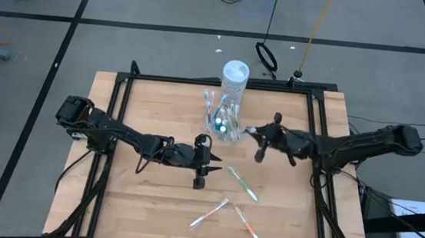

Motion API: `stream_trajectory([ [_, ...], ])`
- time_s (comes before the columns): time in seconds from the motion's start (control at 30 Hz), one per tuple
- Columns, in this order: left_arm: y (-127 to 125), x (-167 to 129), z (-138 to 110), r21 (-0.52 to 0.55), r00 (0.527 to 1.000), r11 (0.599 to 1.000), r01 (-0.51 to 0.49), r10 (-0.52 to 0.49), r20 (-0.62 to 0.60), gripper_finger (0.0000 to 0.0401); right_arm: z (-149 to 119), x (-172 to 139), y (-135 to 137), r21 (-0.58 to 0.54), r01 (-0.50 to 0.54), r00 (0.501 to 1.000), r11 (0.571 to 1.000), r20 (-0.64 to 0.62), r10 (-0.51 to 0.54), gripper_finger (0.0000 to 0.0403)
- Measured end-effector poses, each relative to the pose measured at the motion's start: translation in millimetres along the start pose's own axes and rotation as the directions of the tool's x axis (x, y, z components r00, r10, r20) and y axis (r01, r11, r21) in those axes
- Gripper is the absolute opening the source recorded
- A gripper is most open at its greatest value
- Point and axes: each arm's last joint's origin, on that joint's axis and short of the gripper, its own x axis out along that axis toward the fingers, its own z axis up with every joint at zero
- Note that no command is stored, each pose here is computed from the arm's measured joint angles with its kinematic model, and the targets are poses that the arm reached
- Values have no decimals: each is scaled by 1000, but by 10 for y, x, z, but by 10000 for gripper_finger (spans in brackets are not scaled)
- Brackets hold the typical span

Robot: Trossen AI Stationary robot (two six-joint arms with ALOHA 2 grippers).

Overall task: Pick & Place toothbrushing station
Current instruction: Put the blue toothbrush into the transparent organizer, then put the orange toothbrush into the transparent organizer

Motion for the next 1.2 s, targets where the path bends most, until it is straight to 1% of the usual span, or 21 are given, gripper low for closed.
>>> stream_trajectory([
  [0.03,-1,0,-5,-18,1000,1000,3,-3,-5,132,-29,0,-45,14,20,999,1000,-37,-19,14],
  [0.1,-6,0,-7,-96,1000,995,19,-20,-8,132,-107,20,-115,36,58,992,998,-113,-54,14],
  [0.2,-23,-1,-5,-228,997,971,75,-80,-10,132,-206,107,-174,47,101,980,994,-178,-91,14],
  [0.27,-57,-8,-7,-291,993,951,108,-117,-13,132,-245,169,-184,43,73,979,996,-195,-63,14],
  [0.33,-108,-22,-14,-328,990,936,125,-138,-17,132,-278,238,-184,55,34,980,998,-199,-22,15],
  [0.43,-220,-55,-28,-327,985,933,152,-168,-22,131,-326,314,-182,78,-5,978,997,-207,21,15],
  [0.53,-344,-96,-37,-311,979,932,185,-202,-20,131,-387,388,-187,90,1,975,996,-220,19,16],
  [0.67,-493,-150,-59,-320,970,922,220,-240,-25,131,-477,458,-199,78,13,966,997,-258,8,29],
  [0.77,-610,-166,-102,-353,963,905,237,-267,-36,131,-509,478,-190,34,3,963,999,-271,6,47],
  [0.83,-692,-150,-162,-369,958,897,244,-282,-52,131,-515,476,-173,33,-2,962,999,-273,11,60],
  [0.93,-805,-112,-287,-350,959,910,222,-268,-91,131,-513,466,-133,36,-17,963,999,-269,27,82],
  [1.0,-851,-46,-347,-367,961,905,217,-263,-81,131,-512,456,-97,34,-33,963,999,-266,41,97],
  [1.1,-892,75,-486,-367,961,908,204,-257,-100,131,-502,440,-39,34,-57,965,998,-253,64,116],
  [1.2,-915,213,-684,-316,958,930,186,-244,-152,131,-491,429,0,34,-74,968,997,-239,80,132],
])
